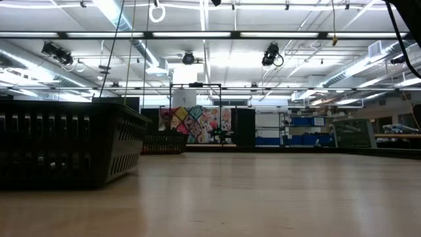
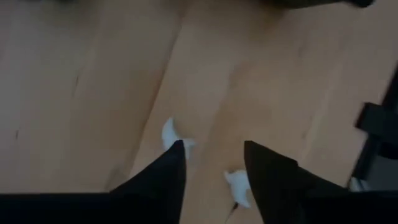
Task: Sort Halloween decoration
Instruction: Put the top white toy into the middle black bin
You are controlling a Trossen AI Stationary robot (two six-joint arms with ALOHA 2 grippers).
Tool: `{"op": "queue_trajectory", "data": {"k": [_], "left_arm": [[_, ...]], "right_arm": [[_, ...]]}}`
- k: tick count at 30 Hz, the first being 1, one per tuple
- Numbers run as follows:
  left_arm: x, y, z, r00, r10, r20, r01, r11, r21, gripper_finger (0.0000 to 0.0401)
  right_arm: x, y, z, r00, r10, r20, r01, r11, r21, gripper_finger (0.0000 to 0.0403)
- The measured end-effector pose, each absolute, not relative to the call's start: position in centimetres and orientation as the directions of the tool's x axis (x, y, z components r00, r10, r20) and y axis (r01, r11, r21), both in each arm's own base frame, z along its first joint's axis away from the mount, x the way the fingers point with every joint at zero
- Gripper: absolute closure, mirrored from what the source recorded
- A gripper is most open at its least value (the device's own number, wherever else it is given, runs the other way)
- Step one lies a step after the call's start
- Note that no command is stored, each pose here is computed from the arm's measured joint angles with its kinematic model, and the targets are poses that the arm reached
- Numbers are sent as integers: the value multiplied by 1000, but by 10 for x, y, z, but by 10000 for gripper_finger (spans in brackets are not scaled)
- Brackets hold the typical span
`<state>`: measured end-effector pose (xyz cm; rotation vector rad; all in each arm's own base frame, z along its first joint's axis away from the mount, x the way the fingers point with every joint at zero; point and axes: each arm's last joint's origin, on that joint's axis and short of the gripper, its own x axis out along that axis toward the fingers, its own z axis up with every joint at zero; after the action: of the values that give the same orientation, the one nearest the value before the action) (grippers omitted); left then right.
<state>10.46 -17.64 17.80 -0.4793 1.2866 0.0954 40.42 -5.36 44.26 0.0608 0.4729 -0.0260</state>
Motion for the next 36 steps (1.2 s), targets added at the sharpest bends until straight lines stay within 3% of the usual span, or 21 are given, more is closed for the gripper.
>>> {"op": "queue_trajectory", "data": {"k": [7, 21, 25, 36], "left_arm": [[105, -182, 162, 245, -118, -962, -379, 902, -207, 180], [114, -187, 135, 135, -39, -990, -419, 903, -93, 179], [115, -185, 133, 126, -34, -991, -431, 898, -85, 200], [122, -184, 133, 130, -70, -989, -467, 876, -123, 313]], "right_arm": [[404, -53, 443, 891, -10, -454, 39, 998, 54, 349], [404, -52, 443, 891, -1, -453, 33, 998, 62, 349], [405, -52, 443, 893, -2, -450, 33, 998, 62, 349], [405, -52, 443, 893, 4, -450, 27, 998, 64, 349]]}}
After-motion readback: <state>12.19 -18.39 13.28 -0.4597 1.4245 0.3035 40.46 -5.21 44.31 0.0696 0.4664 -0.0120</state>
